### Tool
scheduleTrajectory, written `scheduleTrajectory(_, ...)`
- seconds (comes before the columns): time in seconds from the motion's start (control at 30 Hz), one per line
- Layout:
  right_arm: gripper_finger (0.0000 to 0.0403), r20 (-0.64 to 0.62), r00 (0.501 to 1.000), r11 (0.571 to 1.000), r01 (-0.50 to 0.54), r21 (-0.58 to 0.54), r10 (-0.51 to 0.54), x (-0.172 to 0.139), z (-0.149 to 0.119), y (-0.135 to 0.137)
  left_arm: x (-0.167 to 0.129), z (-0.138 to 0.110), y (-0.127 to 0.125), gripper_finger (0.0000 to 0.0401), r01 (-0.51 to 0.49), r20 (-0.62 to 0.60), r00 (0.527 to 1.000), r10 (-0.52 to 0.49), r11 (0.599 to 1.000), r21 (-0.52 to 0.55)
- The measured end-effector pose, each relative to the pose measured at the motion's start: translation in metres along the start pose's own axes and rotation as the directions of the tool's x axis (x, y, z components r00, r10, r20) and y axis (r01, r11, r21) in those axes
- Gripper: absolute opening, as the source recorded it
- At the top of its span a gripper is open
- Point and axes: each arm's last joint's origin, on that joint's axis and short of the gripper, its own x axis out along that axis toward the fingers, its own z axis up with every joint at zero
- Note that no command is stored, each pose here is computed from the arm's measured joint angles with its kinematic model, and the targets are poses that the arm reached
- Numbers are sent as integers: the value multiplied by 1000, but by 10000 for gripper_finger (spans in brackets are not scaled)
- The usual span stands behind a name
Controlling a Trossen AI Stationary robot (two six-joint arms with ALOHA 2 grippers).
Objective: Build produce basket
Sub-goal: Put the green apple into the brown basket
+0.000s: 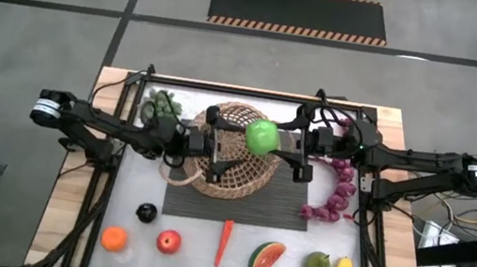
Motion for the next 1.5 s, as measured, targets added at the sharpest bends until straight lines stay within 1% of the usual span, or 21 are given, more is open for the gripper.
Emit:
scheduleTrajectory(0.1,245,3,1000,1000,0,-3,0,1,0,0,0,0,0,321,-6,1,1000,6,1000,-5)
scheduleTrajectory(0.23,245,-2,1000,1000,7,-2,-7,1,-2,0,0,1,3,321,-71,-2,997,71,997,-6)
scheduleTrajectory(0.5,245,-9,1000,1000,-3,3,4,4,-5,0,4,11,7,321,-97,36,995,96,995,12)
scheduleTrajectory(0.67,245,-13,1000,1000,-6,4,6,6,-8,0,7,9,7,319,-97,39,995,96,995,20)
scheduleTrajectory(0.77,245,-16,1000,1000,-6,4,6,6,-8,0,6,9,6,308,-80,43,996,79,996,25)
scheduleTrajectory(0.97,250,-19,1000,1000,-7,6,7,6,-8,0,6,9,6,268,-76,46,996,75,997,25)
scheduleTrajectory(1.1,275,-26,1000,1000,-10,23,10,6,-9,0,5,8,6,257,-75,46,996,74,997,25)
scheduleTrajectory(1.3,340,-85,996,998,-18,56,22,5,-15,2,4,5,5,254,-63,36,997,62,998,26)
scheduleTrajectory(1.37,357,-115,993,996,-14,88,24,3,-17,1,4,3,4,253,-56,17,998,56,998,26)
scheduleTrajectory(1.5,367,-147,989,994,0,112,17,-4,-13,1,4,-3,2,252,-42,-47,998,43,999,26)
